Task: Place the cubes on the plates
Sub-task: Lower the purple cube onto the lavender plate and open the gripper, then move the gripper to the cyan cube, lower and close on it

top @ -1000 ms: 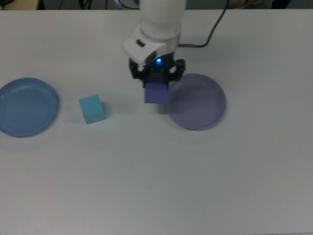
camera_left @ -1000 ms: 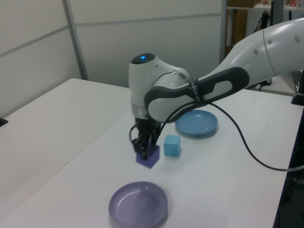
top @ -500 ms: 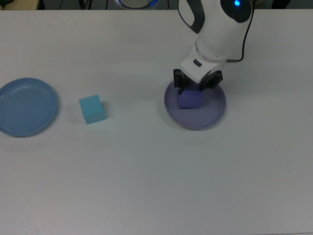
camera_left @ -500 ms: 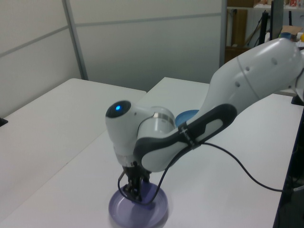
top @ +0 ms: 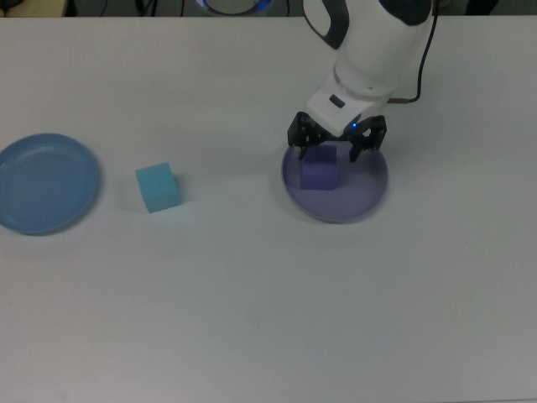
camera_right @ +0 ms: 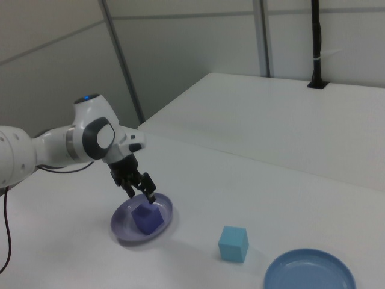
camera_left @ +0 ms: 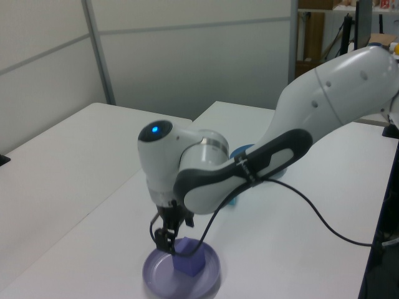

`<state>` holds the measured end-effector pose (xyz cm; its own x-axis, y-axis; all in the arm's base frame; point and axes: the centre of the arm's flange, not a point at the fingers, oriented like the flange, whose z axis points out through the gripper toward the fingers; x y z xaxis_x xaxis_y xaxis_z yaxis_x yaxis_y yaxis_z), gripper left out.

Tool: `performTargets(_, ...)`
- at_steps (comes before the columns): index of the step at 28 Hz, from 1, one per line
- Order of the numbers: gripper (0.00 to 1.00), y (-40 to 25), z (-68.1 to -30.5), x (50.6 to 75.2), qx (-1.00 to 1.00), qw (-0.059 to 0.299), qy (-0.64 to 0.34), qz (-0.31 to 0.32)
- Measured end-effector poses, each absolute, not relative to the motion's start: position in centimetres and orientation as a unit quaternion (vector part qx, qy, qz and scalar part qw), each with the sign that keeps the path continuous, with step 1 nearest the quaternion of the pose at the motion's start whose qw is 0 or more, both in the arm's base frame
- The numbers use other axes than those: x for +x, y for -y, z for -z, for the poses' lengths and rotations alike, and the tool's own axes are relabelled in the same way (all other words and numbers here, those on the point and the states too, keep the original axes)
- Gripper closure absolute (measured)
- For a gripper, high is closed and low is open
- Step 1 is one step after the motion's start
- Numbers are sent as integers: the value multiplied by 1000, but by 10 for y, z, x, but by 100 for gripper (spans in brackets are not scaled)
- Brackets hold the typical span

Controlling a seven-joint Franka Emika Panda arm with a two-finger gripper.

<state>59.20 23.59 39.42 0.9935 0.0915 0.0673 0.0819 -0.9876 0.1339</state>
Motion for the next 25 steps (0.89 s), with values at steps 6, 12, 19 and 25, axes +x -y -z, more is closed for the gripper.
performTargets(6, 0, -186, -434, 599, 996, 75, -2, -49)
performTargets(12, 0, -62, -442, 622, 994, 95, -35, -34)
performTargets(19, 0, 30, -433, 625, 989, 102, -109, -5)
performTargets(25, 0, 50, -402, 629, 982, 86, -171, 2)
